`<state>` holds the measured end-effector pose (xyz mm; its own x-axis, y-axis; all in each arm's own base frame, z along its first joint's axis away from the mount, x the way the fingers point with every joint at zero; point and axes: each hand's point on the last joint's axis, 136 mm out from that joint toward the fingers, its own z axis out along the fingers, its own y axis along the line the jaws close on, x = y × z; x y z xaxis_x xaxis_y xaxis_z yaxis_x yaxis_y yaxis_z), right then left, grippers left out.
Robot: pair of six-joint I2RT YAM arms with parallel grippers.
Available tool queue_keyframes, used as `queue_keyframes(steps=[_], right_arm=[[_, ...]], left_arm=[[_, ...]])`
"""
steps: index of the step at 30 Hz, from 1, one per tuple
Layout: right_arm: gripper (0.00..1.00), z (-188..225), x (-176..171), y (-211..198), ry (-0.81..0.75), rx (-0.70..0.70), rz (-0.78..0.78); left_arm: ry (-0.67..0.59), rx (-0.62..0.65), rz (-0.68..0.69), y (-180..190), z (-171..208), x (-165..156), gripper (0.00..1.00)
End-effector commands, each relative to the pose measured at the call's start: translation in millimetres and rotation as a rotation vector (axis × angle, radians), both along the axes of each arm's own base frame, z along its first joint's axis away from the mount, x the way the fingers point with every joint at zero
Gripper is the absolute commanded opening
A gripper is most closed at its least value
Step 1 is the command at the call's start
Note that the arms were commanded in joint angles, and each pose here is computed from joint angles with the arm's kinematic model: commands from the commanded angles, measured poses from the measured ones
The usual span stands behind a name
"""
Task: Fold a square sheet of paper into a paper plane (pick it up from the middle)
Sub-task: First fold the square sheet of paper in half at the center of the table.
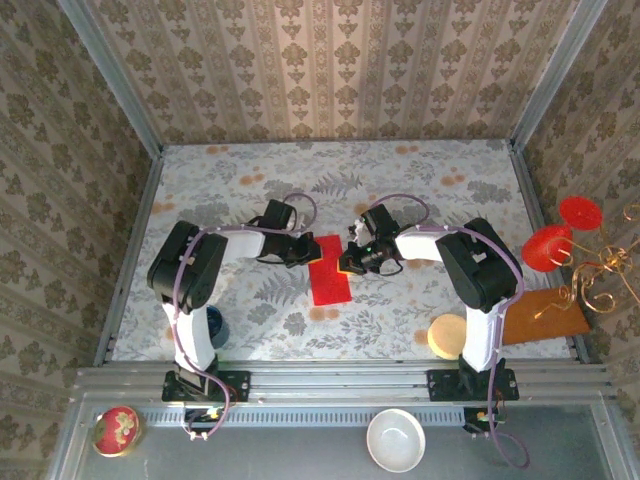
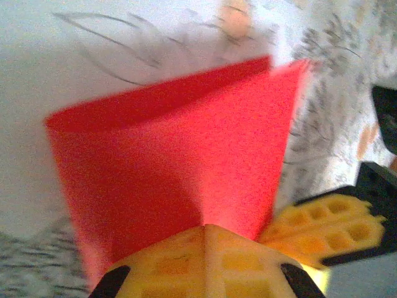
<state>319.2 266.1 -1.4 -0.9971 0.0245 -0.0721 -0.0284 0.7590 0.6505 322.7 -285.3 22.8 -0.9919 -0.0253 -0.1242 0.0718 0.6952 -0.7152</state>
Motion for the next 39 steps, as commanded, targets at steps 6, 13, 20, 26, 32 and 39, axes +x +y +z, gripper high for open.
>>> queue_keyframes(steps=[6,13,20,26,32,39], right_arm=[[0.06,-110,-96,-131,0.327,-0.662,-0.044],[0.06,-107,-94,-126,0.323,-0.637,-0.045],[0.05,-109,-95,-125,0.329,-0.63,-0.047],[0.05,-111,-97,-125,0.334,-0.623,-0.047],[0.05,-112,-98,-125,0.334,-0.626,-0.046],[0.05,-112,-97,-127,0.33,-0.635,-0.046]], left_arm=[[0.026,0.045,0.139,66,-16,23,0.0],[-0.076,0.003,0.096,51,35,27,0.0],[-0.113,-0.054,-0.004,-5,52,15,0.01],[-0.053,-0.03,-0.006,-11,22,23,0.0],[-0.011,-0.007,0.072,20,-5,45,0.0],[0.01,0.037,0.129,60,-16,71,0.0]])
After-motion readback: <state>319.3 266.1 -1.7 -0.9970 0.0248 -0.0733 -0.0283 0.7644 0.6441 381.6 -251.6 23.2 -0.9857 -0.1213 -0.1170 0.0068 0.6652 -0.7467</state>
